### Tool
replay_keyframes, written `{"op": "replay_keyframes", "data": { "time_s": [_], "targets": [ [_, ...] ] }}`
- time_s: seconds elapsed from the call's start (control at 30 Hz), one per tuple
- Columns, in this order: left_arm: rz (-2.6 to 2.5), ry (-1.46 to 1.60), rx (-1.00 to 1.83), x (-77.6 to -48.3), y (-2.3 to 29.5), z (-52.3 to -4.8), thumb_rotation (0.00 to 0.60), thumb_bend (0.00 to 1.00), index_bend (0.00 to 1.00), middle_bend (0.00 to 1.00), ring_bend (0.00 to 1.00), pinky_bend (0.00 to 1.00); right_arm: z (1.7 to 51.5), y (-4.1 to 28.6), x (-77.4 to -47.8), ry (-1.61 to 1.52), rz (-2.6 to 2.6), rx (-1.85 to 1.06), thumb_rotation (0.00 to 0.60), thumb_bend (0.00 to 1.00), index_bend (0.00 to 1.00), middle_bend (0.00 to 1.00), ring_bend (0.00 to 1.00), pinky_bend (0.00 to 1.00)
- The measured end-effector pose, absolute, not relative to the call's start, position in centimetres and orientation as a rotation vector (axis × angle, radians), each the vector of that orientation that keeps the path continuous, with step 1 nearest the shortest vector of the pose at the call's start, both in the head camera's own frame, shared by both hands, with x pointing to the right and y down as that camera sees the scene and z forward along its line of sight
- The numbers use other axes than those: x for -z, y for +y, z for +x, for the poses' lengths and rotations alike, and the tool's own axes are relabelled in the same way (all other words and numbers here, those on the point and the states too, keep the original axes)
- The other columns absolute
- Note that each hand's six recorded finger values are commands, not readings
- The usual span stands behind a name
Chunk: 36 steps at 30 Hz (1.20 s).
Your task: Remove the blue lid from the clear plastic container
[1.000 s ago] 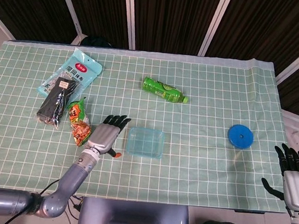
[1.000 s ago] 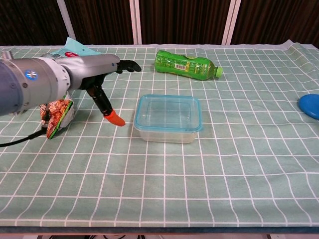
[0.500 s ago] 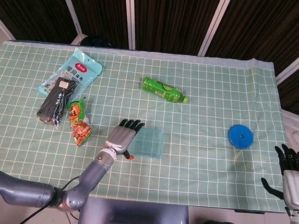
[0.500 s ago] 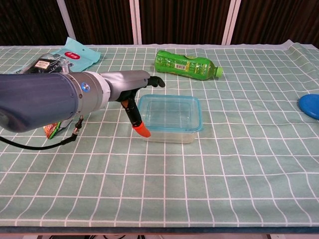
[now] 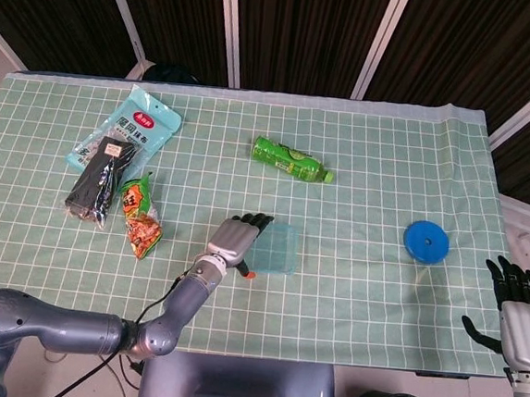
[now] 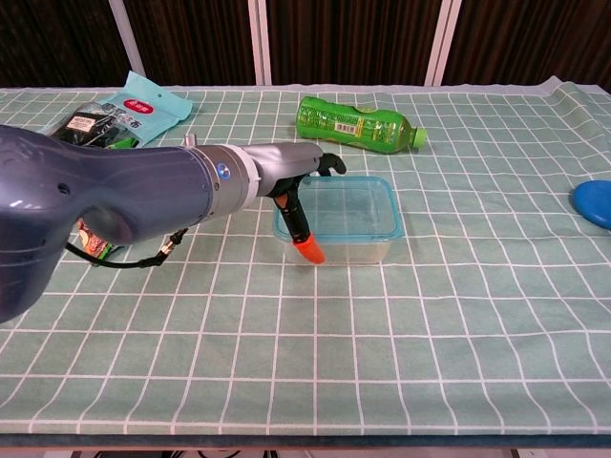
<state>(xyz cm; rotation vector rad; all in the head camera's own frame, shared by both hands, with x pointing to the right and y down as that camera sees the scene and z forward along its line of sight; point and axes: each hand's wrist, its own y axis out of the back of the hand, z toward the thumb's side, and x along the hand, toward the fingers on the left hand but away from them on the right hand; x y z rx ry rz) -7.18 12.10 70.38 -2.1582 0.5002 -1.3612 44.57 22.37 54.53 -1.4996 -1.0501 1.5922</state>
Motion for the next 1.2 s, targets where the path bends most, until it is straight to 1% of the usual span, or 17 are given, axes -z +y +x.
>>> {"op": "replay_keyframes", "data": {
  "time_s": [0.07,0.23,0.53,0.6,0.7,0.93,1.2],
  "targets": [
    [-2.150,0.505,1.325,-70.3,11.9,-6.7,0.600,0.11,0.28,0.26,0.29,0.41,44.5,22.4,-54.5,-1.050,-1.501,-1.594,0.600,0.35,0.00,0.00,0.00,0.00],
    [-2.130,0.504,1.224,-69.9,11.3,-5.8,0.600,0.11,0.30,0.29,0.29,0.42,44.3,22.3,-54.5,-1.048,-1.501,-1.589,0.600,0.35,0.00,0.00,0.00,0.00],
    [-2.161,0.407,1.080,-69.2,10.6,-6.3,0.600,0.11,0.31,0.29,0.29,0.42,43.0,21.9,-54.4,-1.031,-1.509,-1.555,0.600,0.35,0.00,0.00,0.00,0.00],
    [-2.173,0.384,1.051,-69.0,10.4,-6.6,0.600,0.11,0.31,0.29,0.29,0.42,42.3,21.7,-54.5,-1.031,-1.521,-1.540,0.600,0.33,0.00,0.00,0.00,0.00],
    [-2.197,0.356,1.016,-68.7,10.3,-7.0,0.600,0.11,0.31,0.29,0.29,0.42,40.5,21.3,-54.8,-1.021,-1.553,-1.503,0.600,0.29,0.00,0.00,0.00,0.00],
    [-2.249,0.286,0.963,-68.7,10.4,-7.5,0.600,0.11,0.31,0.29,0.29,0.42,34.3,20.8,-56.8,-0.955,-1.665,-1.387,0.600,0.29,0.00,0.00,0.00,0.00],
    [-2.264,0.217,0.917,-68.8,11.0,-7.0,0.600,0.11,0.31,0.29,0.29,0.42,26.3,21.3,-59.5,-0.858,-1.785,-1.272,0.600,0.29,0.00,0.00,0.00,0.00]
  ]
}}
